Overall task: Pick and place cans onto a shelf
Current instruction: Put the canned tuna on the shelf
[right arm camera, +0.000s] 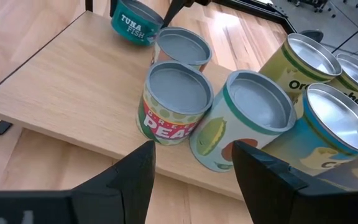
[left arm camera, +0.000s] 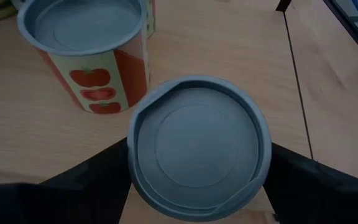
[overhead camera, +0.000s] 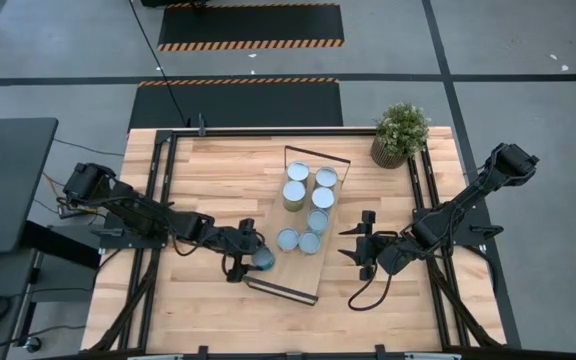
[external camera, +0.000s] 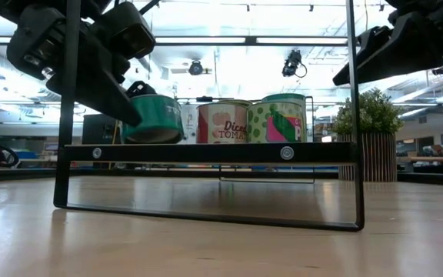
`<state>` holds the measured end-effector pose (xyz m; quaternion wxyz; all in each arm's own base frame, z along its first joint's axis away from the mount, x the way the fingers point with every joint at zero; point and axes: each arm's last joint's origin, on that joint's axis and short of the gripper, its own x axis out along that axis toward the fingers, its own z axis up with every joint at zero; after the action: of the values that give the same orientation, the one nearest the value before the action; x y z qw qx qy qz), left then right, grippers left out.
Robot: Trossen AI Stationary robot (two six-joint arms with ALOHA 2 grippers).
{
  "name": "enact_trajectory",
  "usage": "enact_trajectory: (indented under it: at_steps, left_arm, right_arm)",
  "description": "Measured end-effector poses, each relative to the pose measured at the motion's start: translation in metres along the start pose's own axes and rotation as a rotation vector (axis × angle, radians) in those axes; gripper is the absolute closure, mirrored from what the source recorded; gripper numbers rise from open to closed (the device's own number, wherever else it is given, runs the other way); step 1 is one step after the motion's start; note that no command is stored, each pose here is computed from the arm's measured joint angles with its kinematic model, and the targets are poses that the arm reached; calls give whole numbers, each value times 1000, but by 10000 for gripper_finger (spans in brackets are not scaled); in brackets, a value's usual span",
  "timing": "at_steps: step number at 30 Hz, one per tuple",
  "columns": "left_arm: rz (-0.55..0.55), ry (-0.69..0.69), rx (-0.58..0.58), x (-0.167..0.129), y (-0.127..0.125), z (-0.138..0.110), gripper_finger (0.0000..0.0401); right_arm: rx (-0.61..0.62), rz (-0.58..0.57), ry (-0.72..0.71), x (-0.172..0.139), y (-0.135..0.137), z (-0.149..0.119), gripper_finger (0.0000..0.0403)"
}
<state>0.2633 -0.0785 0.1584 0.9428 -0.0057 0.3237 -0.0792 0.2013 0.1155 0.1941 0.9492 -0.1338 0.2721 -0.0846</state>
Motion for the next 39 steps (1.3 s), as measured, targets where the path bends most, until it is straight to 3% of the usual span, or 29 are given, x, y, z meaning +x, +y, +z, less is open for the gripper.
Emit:
enact_trajectory:
  at_steps: [28, 39]
  left_arm:
    - [36, -4, -31, 0, 9, 1, 85]
    - [19, 11, -101, 0, 8, 0, 85]
  right_arm:
    - [2, 3, -4, 0, 0, 1, 183]
    - [2, 3, -4, 0, 0, 1, 183]
